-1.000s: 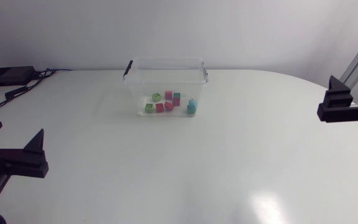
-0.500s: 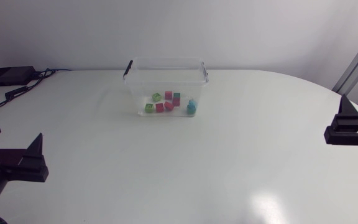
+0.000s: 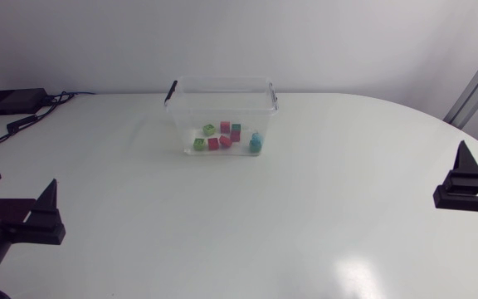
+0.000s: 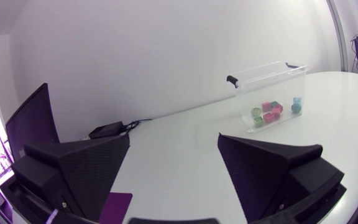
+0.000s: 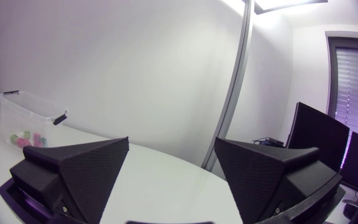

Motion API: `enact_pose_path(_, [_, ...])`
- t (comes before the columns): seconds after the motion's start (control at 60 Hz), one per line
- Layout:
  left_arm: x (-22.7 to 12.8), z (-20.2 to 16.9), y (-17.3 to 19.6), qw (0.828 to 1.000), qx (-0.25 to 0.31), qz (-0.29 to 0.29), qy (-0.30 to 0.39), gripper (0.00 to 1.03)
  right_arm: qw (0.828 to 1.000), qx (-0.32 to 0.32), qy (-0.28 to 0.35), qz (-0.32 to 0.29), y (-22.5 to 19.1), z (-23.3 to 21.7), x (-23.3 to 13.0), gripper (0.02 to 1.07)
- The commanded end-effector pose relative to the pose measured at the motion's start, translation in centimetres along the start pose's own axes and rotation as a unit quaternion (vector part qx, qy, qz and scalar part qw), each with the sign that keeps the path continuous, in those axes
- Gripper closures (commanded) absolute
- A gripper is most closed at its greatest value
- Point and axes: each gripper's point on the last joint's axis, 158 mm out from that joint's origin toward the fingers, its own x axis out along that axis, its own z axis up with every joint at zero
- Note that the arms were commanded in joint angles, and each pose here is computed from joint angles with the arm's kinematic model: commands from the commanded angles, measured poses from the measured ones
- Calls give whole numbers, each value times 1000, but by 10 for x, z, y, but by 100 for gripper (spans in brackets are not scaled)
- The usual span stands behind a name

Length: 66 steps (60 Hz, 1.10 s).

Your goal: Place the duplo bricks in the container

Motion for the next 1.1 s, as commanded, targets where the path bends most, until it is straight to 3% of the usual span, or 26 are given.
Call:
enact_pose_path(0.0, [2,-11,0,1000,-4,6,8,4,1000,-13,-1,-12,-3,-8,-1,7])
enact_pose_path(1.083, [5,-11,3,999,-5,31,-28,4,999,-37,-23,-23,-1,-26,-8,7])
